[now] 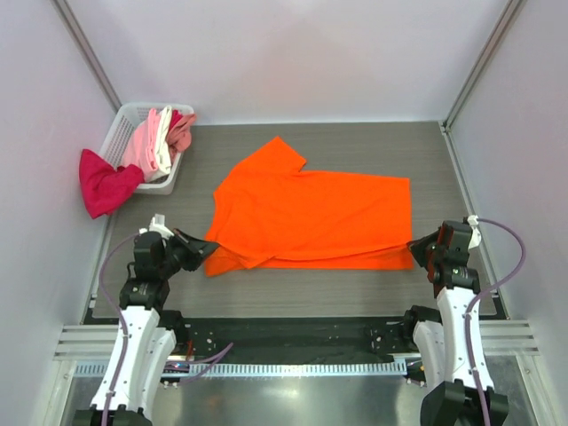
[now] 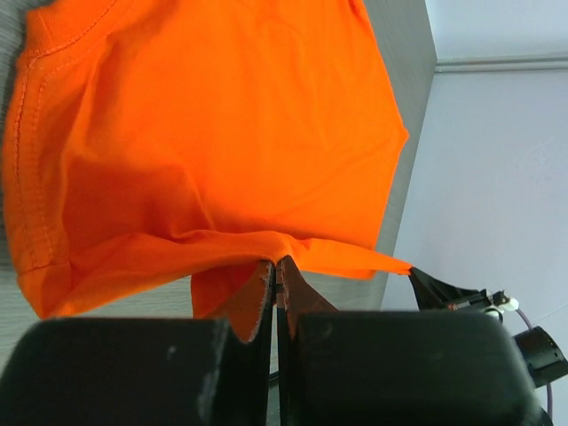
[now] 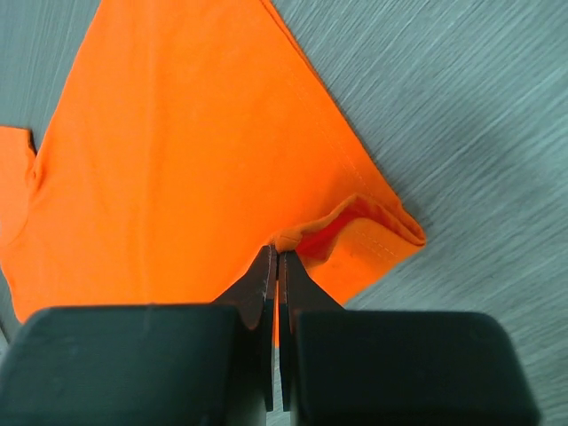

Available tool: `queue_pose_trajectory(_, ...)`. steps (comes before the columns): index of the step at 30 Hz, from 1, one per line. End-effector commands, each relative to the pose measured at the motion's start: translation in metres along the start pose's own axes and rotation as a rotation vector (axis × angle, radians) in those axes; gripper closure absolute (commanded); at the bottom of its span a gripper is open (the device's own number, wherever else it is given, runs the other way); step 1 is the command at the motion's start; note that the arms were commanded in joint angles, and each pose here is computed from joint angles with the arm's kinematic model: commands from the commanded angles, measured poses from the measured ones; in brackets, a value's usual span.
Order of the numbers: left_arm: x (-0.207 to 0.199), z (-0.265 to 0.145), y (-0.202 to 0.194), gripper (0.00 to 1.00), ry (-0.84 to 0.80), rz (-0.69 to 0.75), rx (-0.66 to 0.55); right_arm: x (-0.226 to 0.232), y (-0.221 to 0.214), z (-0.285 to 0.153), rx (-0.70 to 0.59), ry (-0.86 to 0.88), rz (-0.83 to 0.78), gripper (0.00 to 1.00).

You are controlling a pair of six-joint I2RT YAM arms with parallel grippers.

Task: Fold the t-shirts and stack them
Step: Flatten the tshirt out, then fold the tshirt

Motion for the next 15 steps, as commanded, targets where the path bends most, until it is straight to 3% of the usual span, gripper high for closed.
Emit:
queue_pose_trajectory(1,-0.002,-0.005,0.001,1.0,0.01,-0.007,-0.027,-0.007,0.004,-0.007,-0.061,-0.054,0.016,0.99)
queue_pose_trajectory(15,-0.041,0.031,0.059,1.0,0.025,0.09,-0.014,-0.007,0.014,0.015,-0.08,-0.15,0.018,0.99)
Point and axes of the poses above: each gripper's point midway between its finger pads, its own z axis out along the fingers, its own x axis along the line the jaws close on, y = z × x, the point moved 8 cm from there along -z, back along the fingers, and after that the axes turned 7 degrees about z, right-handed, at the moved point
